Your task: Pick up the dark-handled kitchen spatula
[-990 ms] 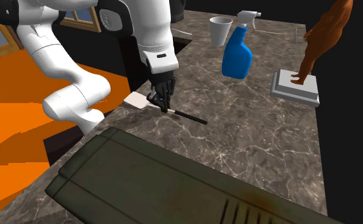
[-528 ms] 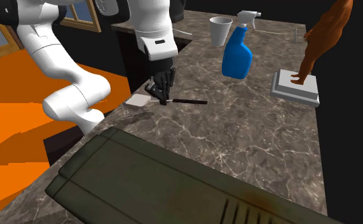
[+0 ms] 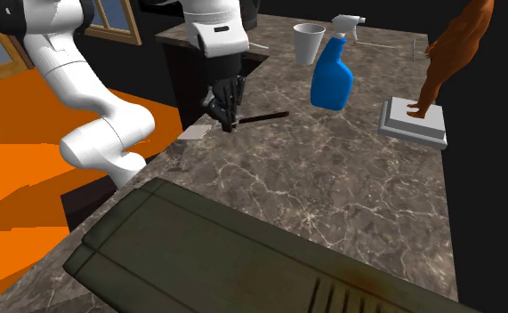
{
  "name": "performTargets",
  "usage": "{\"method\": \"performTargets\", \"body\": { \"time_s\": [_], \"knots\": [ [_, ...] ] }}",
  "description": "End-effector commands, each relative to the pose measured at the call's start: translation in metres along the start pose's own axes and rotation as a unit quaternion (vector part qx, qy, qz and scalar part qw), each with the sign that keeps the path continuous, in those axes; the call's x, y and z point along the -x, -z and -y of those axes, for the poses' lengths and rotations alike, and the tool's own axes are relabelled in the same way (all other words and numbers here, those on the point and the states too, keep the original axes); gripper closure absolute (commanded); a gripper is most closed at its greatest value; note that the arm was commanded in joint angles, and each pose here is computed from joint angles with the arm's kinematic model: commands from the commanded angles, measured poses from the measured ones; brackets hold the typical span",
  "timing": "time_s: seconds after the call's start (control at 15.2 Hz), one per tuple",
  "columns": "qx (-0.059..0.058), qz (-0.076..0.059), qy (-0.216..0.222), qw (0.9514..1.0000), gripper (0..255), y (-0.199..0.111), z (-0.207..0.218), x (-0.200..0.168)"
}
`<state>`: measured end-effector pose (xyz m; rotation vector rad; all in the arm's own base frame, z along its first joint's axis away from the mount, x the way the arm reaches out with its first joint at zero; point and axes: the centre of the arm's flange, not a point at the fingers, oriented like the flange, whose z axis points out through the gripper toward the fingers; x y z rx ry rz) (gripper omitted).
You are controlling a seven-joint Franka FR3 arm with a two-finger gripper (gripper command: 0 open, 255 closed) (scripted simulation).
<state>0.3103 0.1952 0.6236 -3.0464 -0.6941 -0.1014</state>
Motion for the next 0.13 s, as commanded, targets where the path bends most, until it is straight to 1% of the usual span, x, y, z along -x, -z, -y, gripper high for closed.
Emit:
{"method": "performTargets", "body": {
  "time_s": [0.0,0.07],
  "knots": [
    [0.0,0.0,0.0,1.0,255,0.0067,-0.0001,-0.001],
    [0.0,0.0,0.0,1.0,255,0.0067,-0.0001,-0.001]
  ]
}}
